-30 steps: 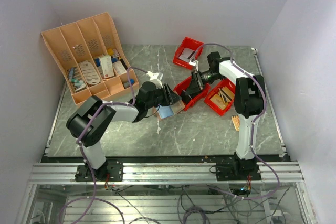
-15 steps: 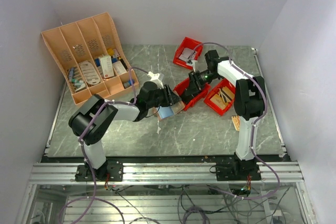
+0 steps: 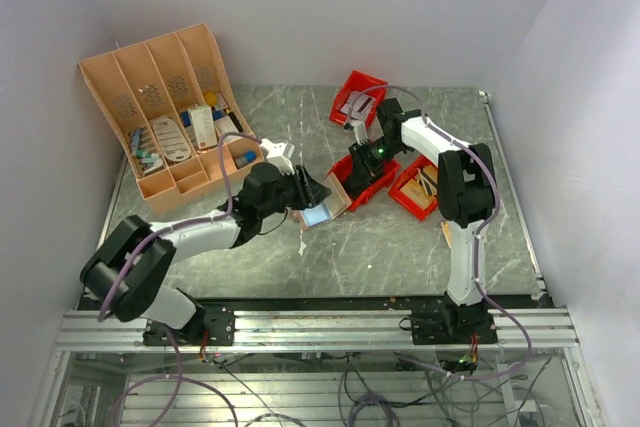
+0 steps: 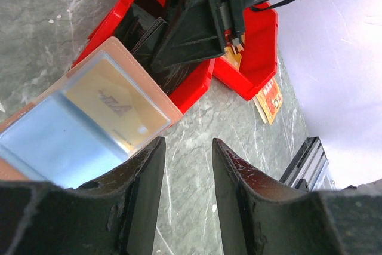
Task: Put the credit cards into the card holder
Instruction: Pick up the credit card from the storage box.
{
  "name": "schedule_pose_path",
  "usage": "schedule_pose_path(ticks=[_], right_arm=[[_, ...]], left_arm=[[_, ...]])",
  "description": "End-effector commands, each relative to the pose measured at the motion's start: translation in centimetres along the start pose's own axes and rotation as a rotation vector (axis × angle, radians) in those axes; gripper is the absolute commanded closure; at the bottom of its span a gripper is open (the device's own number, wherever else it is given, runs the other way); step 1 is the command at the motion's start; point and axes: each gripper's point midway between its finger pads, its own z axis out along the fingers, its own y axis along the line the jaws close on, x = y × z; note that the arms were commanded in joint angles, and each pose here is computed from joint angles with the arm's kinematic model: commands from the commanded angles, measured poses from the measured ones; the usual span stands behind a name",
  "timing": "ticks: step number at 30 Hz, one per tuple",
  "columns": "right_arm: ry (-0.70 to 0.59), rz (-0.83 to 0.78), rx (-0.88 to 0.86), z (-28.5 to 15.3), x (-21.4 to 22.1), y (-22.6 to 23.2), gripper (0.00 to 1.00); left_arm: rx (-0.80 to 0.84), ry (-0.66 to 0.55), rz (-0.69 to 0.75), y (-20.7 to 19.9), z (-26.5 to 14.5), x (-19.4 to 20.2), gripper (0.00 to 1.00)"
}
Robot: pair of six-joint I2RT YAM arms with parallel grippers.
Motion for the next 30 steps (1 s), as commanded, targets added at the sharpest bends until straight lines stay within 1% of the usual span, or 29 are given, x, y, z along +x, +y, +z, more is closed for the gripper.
schedule_pose_path(ticks=[1, 3, 4, 6, 7, 11, 14, 19, 22, 25, 30], right_arm=[[0.040, 0.000, 0.044, 0.8, 0.6, -1.3, 0.79], [0.045, 0.000, 0.041, 1.0, 0.8, -1.3, 0.81], [0.044, -0.001, 0.037, 1.1, 0.8, -1.2, 0.84], [0.024, -0.003, 0.035, 0.8, 0.2, -1.1, 0.97], [0.001, -0.010, 0.038, 0.2, -0.5, -1.0, 1.00], [-0.086, -0.016, 0.036, -2.3, -2.9, -1.0, 1.00], [-0.135, 0.009, 0.005, -3.6, -3.8, -1.3, 1.00], [-0.131, 0.066, -0.075, -2.9, -3.1, -1.3, 1.00], [-0.127, 0.083, -0.097, -2.5, -2.8, -1.3, 0.89], [-0.127, 0.093, -0.116, -2.3, -2.7, -1.1, 0.82], [-0.124, 0.108, -0.139, -1.9, -2.3, -1.0, 0.80]], left_arm=[[-0.063, -0.026, 0.038, 0.8, -1.8, -0.4, 0.51], [-0.071, -0.038, 0.043, 0.8, -2.5, -0.7, 0.51], [-0.074, -0.041, 0.042, 0.7, -2.8, -0.7, 0.51], [-0.079, -0.049, 0.045, 0.7, -3.3, -0.8, 0.51], [-0.084, -0.053, 0.045, 0.8, -3.7, -0.8, 0.51], [-0.094, -0.067, 0.041, 0.9, -4.7, -0.9, 0.51], [-0.101, -0.077, 0.036, 1.0, -5.3, -0.8, 0.51], [-0.115, -0.083, 0.039, 1.3, -5.9, -0.8, 0.51], [-0.120, -0.086, 0.043, 1.3, -6.0, -0.9, 0.51], [-0.125, -0.086, 0.044, 1.5, -6.1, -0.9, 0.51], [-0.129, -0.084, 0.046, 1.6, -6.0, -0.8, 0.50]])
